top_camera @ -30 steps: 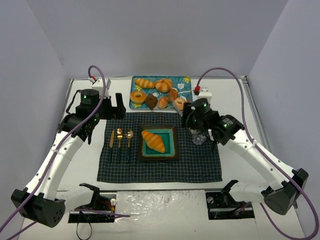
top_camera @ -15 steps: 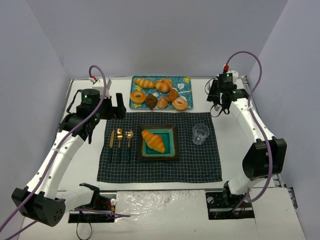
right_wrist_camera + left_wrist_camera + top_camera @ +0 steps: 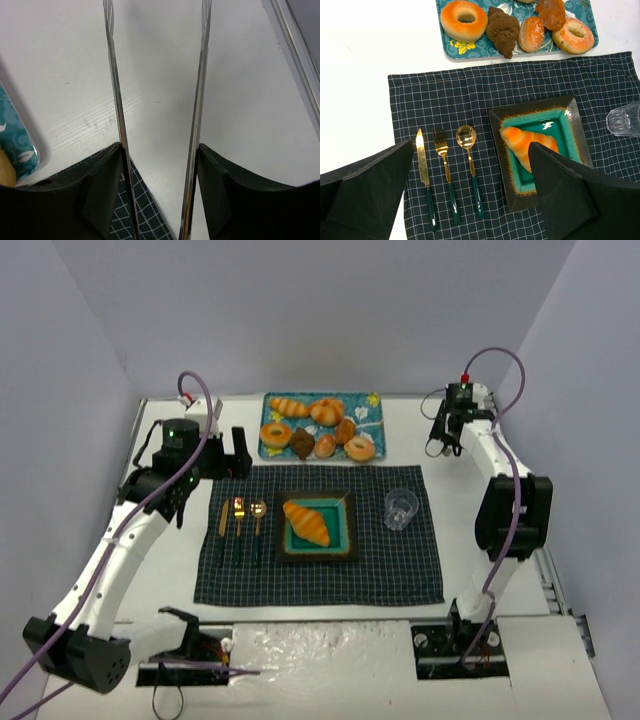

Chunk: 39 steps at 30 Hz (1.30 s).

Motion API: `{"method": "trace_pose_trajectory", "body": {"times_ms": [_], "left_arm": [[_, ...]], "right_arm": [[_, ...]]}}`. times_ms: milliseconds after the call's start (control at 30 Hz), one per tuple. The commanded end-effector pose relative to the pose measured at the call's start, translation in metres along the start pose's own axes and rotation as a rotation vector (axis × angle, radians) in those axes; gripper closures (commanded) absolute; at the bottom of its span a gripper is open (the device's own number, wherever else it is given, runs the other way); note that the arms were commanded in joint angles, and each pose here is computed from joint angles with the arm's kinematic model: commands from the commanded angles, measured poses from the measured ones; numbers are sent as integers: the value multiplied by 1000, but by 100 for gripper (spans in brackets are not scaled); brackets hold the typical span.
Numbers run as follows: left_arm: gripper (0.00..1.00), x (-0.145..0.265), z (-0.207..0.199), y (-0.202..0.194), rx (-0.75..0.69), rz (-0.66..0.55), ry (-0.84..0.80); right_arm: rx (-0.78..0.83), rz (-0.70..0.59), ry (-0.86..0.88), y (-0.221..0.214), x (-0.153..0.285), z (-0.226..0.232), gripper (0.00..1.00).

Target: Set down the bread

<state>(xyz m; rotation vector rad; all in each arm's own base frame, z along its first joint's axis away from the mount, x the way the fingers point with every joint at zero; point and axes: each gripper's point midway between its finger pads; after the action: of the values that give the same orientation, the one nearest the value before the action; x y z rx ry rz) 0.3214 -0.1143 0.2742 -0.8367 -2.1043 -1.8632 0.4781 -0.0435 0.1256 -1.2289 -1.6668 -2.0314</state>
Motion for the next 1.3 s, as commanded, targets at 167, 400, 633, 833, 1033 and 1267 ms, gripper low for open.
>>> {"method": "trace_pose_trajectory", "body": {"times_ms": [167,400,633,833,1033,1267], "left_arm": [[3,7,-10,26,-11,-102,-36],[3,6,-9,27,-11,-102,-34],[3,6,-9,26,-12,-100,-30],[3,7,-9,26,-12,-101,-33],[3,7,-9,27,-12,-102,-33],[3,5,-9,25,-11,-97,-32]], "right_arm": [[-27,-70,-49,19,-39,-21,40],[-36,-8,-31,-7,-67,-26,35],[-25,53,-33,-33,-80,-22,33],[-20,96,-50,-51,-85,-23,29],[-28,87,-66,-48,-80,-26,26],[-32,29,-75,-26,-58,-27,21]]}}
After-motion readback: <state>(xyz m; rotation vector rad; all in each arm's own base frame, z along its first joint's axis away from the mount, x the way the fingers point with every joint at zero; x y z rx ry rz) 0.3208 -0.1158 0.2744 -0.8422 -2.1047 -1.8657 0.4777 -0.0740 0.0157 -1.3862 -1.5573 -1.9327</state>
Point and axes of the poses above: each gripper's point midway between its finger pads, its own x axis back along the fingers, its own z axis along the line the jaws close on, y = z × x, and after that the axes turned 1 degree about -x, right-handed
